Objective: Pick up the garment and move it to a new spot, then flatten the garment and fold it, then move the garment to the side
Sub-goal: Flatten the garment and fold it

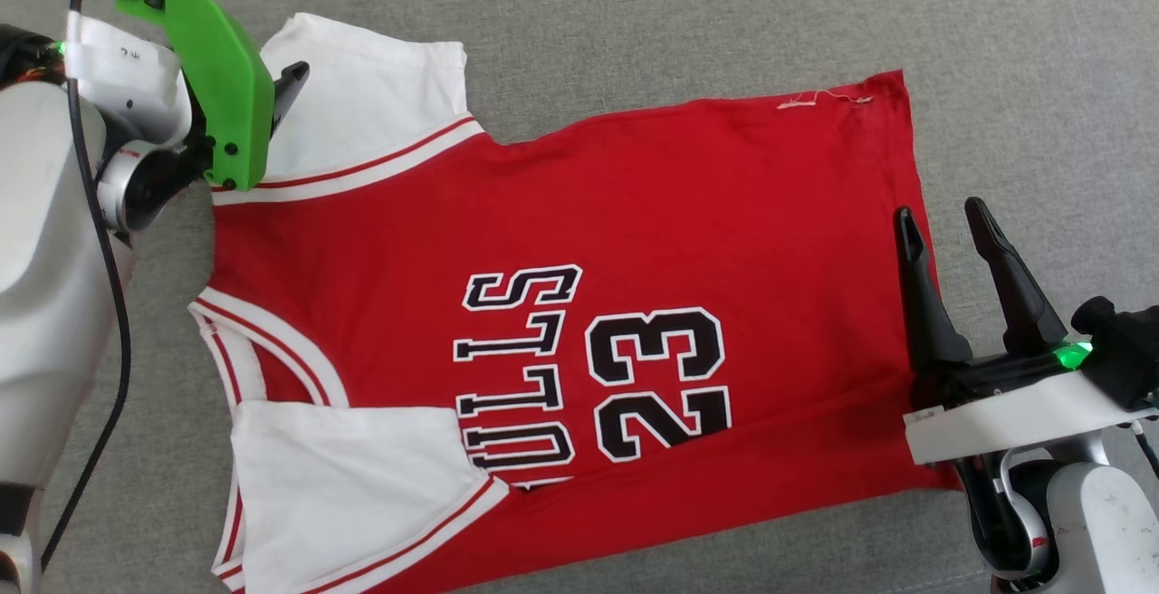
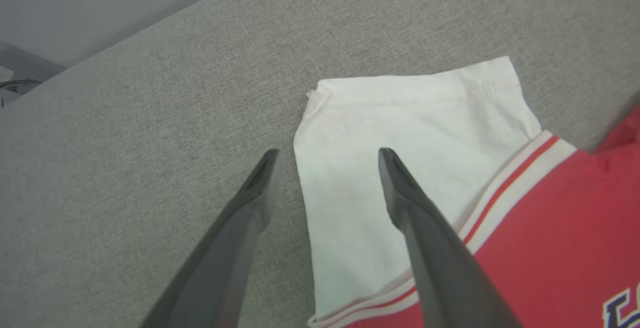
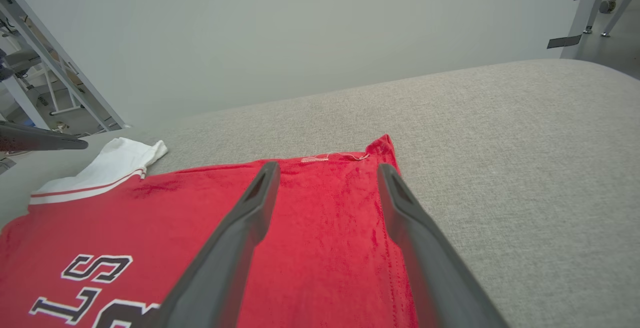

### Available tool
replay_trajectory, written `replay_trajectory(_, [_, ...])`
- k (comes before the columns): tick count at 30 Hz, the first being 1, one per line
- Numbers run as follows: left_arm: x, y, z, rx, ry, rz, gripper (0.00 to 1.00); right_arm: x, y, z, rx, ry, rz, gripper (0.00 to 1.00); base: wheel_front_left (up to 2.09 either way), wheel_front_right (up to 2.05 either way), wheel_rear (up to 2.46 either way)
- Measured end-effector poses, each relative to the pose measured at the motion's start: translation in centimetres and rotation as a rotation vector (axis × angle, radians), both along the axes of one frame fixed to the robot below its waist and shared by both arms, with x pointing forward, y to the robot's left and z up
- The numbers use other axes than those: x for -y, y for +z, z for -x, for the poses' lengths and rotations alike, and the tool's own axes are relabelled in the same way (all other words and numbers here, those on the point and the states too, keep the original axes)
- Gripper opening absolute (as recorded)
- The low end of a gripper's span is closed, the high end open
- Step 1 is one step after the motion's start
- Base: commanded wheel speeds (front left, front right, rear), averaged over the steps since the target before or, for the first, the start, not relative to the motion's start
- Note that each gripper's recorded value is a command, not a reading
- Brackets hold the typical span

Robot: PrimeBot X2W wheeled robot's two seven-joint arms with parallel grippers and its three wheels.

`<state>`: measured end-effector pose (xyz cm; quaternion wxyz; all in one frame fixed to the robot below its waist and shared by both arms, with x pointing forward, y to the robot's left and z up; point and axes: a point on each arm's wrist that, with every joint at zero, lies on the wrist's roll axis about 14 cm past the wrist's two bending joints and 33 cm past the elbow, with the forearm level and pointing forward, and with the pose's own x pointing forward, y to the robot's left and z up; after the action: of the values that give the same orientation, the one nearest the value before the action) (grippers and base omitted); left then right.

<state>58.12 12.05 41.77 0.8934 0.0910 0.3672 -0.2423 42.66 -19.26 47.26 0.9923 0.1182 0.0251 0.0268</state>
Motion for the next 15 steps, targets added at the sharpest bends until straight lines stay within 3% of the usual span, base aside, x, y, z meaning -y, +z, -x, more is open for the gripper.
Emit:
replay_trajectory(14, [0.2, -4.9, -3.6, -0.12, 0.027, -0.003, 1.0, 1.1, -3.1, -0.2, -0.067, -0.045, 0.011, 1.0, 0.0, 0.0, 0.0])
replay_trajectory(15, [0.2, -5.1, -3.7, -0.123, 0.03, 0.0, 0.65, 1.2, -3.2, -0.2, -0.072, -0.047, 0.012, 1.0, 0.0, 0.0, 0.0])
